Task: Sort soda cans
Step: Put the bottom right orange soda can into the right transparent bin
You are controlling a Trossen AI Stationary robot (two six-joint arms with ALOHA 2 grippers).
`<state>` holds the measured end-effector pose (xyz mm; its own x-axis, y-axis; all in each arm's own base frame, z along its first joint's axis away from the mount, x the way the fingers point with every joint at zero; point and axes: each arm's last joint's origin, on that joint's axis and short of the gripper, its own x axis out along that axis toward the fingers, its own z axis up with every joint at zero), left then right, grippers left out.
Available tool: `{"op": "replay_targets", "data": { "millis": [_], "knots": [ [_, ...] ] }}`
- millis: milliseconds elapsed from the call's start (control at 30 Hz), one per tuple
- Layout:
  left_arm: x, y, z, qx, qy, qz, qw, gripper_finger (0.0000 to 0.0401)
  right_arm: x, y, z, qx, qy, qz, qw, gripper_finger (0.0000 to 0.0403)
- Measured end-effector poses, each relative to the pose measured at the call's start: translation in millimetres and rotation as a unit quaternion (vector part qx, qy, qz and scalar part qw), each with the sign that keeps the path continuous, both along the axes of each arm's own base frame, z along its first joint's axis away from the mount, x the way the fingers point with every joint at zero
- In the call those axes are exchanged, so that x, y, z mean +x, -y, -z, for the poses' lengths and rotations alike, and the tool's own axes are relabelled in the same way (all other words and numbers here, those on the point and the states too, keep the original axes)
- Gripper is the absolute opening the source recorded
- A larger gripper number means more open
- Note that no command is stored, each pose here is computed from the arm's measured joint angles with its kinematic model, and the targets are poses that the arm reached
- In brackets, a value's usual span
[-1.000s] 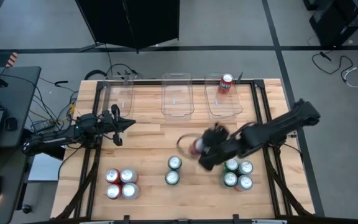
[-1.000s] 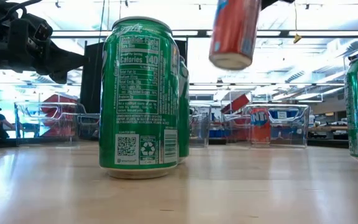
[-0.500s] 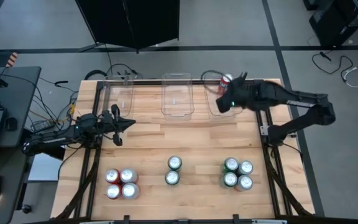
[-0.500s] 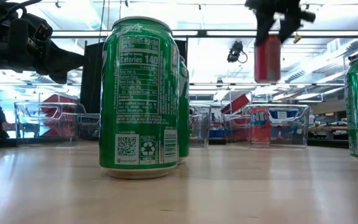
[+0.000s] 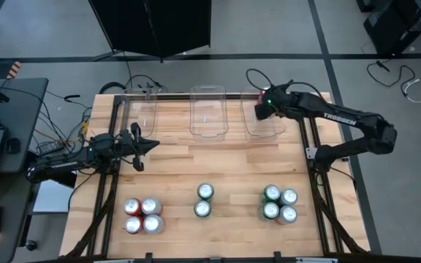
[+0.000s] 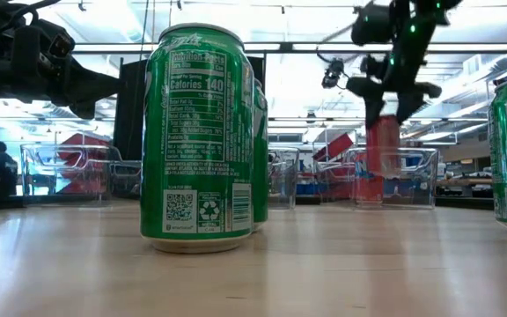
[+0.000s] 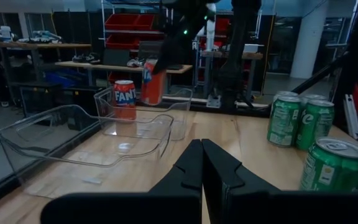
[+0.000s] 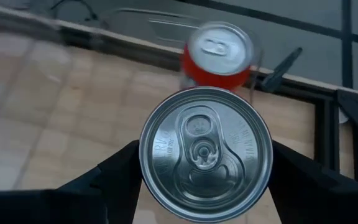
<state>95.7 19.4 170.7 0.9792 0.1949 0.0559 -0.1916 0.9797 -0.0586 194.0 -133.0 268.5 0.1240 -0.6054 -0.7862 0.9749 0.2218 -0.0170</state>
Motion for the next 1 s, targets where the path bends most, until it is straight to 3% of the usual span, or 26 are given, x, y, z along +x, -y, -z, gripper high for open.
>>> {"op": "replay_targets", "data": {
  "millis": [500,833,1000],
  "knots": [
    [0.0,0.0,0.3,-0.003,-0.001,0.0,1.0,0.0002,-20.4,21.6,58.9,-0.001,0.035,0.046,0.998,0.0277],
    [0.0,0.0,0.5,-0.003,-0.002,0.0,1.0,0.0002,-23.2,22.3,66.0,-0.008,0.042,0.052,0.998,0.0278],
    [0.0,0.0,0.5,-0.003,-0.002,0.0,1.0,0.0002,-23.1,24.1,67.0,-0.013,0.044,0.054,0.998,0.0331]
  ]
}}
